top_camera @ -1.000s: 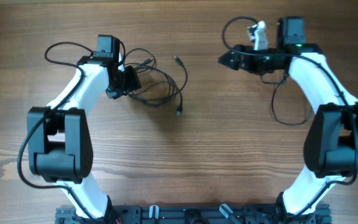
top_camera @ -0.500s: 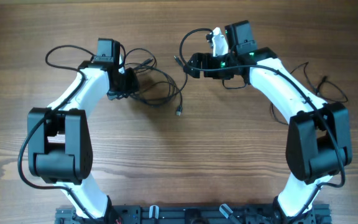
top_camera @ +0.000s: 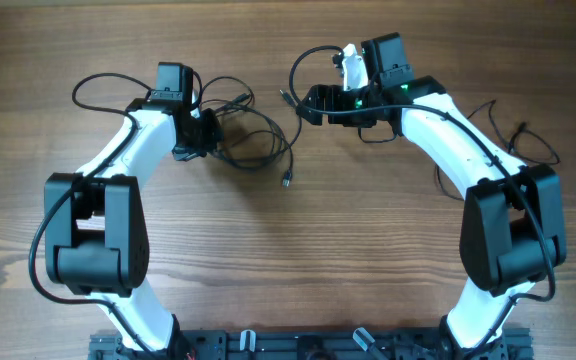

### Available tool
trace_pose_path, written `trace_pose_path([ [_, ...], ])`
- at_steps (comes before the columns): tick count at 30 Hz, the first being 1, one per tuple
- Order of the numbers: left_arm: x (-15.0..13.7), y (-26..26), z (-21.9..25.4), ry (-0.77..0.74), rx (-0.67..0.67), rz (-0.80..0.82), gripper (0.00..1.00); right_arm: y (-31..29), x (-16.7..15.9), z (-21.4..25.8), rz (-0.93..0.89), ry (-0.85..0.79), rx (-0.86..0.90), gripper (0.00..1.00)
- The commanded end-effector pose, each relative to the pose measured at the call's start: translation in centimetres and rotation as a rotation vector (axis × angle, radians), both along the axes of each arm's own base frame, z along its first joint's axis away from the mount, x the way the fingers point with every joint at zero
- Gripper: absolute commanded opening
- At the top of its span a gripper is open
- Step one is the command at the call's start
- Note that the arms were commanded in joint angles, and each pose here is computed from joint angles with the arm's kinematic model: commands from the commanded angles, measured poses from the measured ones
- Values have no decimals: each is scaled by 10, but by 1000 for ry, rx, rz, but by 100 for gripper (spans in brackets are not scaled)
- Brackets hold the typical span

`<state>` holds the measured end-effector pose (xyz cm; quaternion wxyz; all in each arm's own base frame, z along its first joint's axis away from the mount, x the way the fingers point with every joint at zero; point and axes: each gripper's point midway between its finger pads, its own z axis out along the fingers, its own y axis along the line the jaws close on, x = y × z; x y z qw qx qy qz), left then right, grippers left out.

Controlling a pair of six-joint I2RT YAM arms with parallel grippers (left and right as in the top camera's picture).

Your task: Untangle cables

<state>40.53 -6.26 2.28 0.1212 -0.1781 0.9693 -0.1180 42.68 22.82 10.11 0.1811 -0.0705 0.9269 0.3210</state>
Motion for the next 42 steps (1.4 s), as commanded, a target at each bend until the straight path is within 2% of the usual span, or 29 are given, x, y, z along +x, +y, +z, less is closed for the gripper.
trace_pose_path([
  [1,2,0,6,-15,4,-1,4,-2,-1,-3,-12,7,-10,96],
  [5,-2,-5,27,-24,-26,-11,4,-2,-4,-5,-23,31,-10,93],
  [7,-6,-9,44,-46,-52,-27,4,-1,-6,-7,-20,39,-12,84],
  [9,-9,-10,63,-75,-59,-29,4,4,-8,-10,-11,46,-14,67],
  [10,-11,-9,73,-94,-60,-29,4,6,-10,-12,-10,54,-14,62],
  [13,-13,-9,94,-142,-64,-30,4,15,-13,-17,-47,104,5,52],
  [15,-13,-10,95,-144,-67,-24,4,22,-15,-22,-84,151,22,44],
  [17,-13,-11,90,-130,-68,-25,4,29,-19,-28,-96,186,29,41],
  [18,-13,-12,88,-125,-69,-23,4,32,-22,-32,-93,199,28,41],
  [19,-13,-15,87,-118,-76,-12,4,37,-25,-35,-85,207,24,47],
  [22,-12,-26,88,-125,-87,-17,4,51,-36,-41,-49,220,13,79],
  [23,-12,-29,88,-127,-89,-24,4,56,-39,-42,-36,223,11,84],
  [31,-12,-47,90,-117,-128,54,4,84,-60,-43,81,181,-8,92],
  [38,-10,-45,90,-106,-146,130,4,95,-72,-45,111,187,-23,92],
  [42,-12,-45,89,-92,-149,152,4,89,-71,-60,68,166,-122,89],
])
